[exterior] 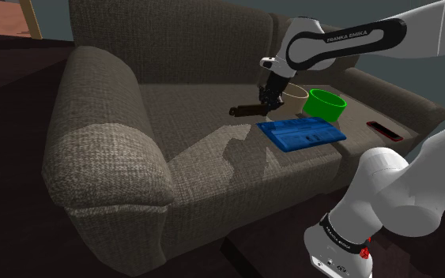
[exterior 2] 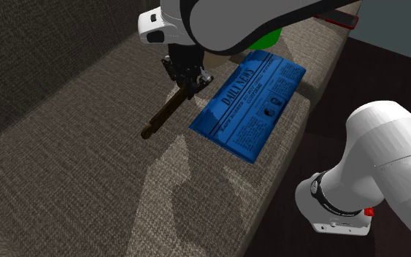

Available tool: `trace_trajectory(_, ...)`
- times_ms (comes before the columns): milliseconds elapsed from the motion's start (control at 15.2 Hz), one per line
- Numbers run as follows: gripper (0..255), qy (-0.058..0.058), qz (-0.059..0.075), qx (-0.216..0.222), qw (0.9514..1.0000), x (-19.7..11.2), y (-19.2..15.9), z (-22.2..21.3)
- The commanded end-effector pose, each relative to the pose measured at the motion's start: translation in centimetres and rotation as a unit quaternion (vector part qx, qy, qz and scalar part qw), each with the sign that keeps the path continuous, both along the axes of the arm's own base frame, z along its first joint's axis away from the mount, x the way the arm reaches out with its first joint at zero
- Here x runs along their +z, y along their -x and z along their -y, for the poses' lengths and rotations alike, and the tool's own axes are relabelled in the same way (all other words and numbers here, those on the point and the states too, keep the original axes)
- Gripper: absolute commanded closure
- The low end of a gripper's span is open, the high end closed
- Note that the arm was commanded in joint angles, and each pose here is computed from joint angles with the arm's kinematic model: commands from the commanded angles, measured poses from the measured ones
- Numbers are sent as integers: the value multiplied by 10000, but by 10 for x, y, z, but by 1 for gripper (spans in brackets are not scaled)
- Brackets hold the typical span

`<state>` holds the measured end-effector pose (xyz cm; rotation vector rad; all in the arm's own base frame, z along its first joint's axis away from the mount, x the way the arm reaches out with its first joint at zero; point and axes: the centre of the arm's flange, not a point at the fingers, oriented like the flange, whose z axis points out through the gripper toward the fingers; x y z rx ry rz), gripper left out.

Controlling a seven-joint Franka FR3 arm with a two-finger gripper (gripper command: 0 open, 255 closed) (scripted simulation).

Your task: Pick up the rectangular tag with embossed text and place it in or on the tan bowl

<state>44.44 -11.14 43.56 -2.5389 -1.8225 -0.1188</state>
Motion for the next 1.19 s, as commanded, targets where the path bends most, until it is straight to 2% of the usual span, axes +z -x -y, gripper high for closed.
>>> trace_trajectory(0,255,0,0,0,10000,0,0,0)
trace_trajectory(396,255,0,0,0,10000,0,0,0)
trace_trajectory(1122,255,0,0,0,10000,58,0,0)
